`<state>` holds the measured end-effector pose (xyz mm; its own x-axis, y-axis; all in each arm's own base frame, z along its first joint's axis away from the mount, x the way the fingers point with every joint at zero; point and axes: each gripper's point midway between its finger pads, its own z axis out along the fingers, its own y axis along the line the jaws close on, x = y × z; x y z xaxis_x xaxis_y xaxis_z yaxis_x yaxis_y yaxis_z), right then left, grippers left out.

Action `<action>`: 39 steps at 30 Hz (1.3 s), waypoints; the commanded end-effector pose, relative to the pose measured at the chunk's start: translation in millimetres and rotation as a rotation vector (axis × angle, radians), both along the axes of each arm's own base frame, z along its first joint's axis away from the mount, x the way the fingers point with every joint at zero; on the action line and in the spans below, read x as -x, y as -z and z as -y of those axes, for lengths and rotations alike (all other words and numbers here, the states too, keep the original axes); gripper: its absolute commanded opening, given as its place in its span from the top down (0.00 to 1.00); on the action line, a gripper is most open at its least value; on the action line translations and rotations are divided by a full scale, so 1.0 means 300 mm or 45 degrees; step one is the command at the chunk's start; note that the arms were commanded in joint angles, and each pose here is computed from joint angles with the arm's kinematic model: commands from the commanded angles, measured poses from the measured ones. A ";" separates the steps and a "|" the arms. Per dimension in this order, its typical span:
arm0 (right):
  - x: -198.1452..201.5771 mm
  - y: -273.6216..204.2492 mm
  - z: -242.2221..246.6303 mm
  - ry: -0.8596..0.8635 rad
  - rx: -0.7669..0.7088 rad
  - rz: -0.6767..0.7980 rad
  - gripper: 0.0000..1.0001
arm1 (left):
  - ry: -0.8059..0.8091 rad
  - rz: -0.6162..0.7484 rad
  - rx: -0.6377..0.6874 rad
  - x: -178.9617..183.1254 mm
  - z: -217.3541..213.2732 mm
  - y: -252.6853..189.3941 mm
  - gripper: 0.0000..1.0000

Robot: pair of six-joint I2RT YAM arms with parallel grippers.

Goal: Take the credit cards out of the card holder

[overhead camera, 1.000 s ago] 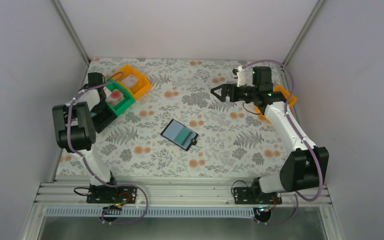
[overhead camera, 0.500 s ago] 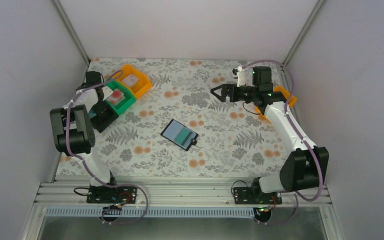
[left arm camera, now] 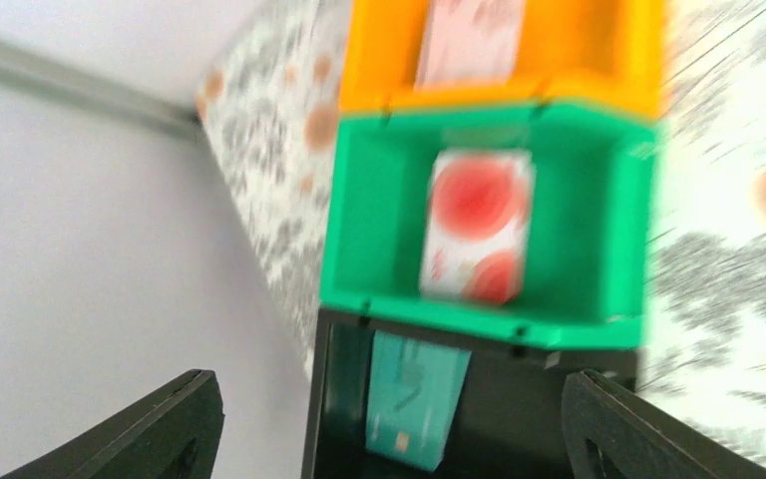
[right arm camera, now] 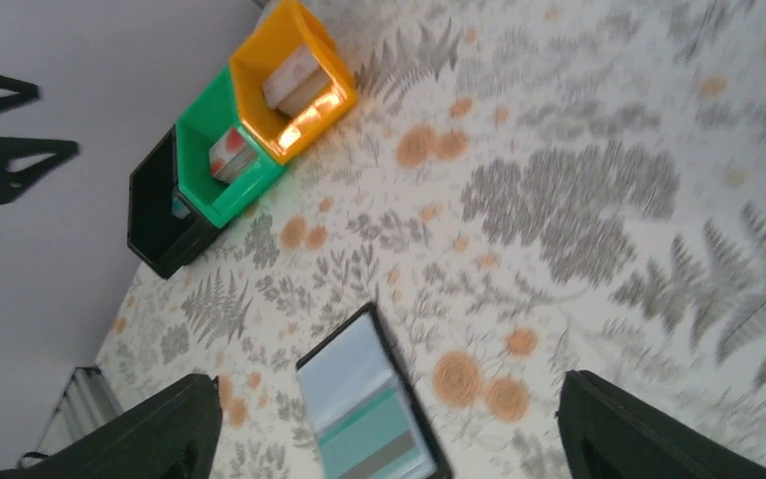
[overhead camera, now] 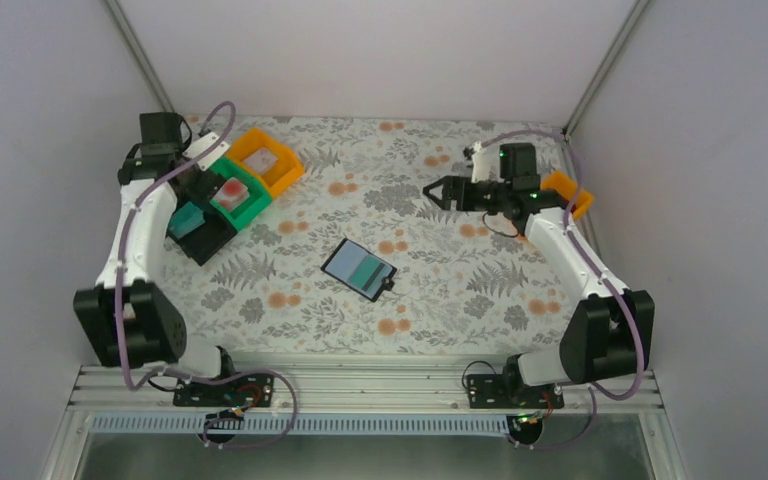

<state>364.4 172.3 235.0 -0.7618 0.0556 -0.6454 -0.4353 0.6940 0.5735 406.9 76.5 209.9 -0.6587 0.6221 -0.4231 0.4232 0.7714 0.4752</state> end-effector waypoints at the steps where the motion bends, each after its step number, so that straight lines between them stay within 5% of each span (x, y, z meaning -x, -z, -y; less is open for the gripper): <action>1: 0.095 0.126 -0.114 -0.088 -0.047 -0.190 0.17 | 0.254 -0.074 0.258 0.101 0.303 -0.029 0.17; 6: 0.283 0.280 -0.301 -0.239 -0.050 -0.401 0.21 | 0.465 -0.239 0.360 0.206 0.608 0.099 0.18; 12: 0.390 0.407 -0.408 -0.251 -0.030 -0.556 0.27 | 0.466 -0.339 0.402 0.274 0.735 0.325 0.20; 21: 0.342 0.542 -0.404 -0.078 0.045 -0.630 0.41 | 0.544 -0.467 0.505 0.313 0.843 0.475 0.25; 30: 0.299 0.641 -0.407 -0.010 0.120 -0.702 0.41 | 0.549 -0.515 0.555 0.312 0.876 0.607 0.29; 39: 0.270 0.634 -0.464 -0.065 0.086 -0.706 0.42 | 0.642 -0.673 0.627 0.437 0.929 0.687 0.33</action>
<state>273.7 295.8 39.9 -0.9918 -0.0023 -0.1276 -0.0874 0.7408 0.6660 300.1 -189.7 19.2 -0.5449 0.7086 -0.4483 0.8229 0.5545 -0.1236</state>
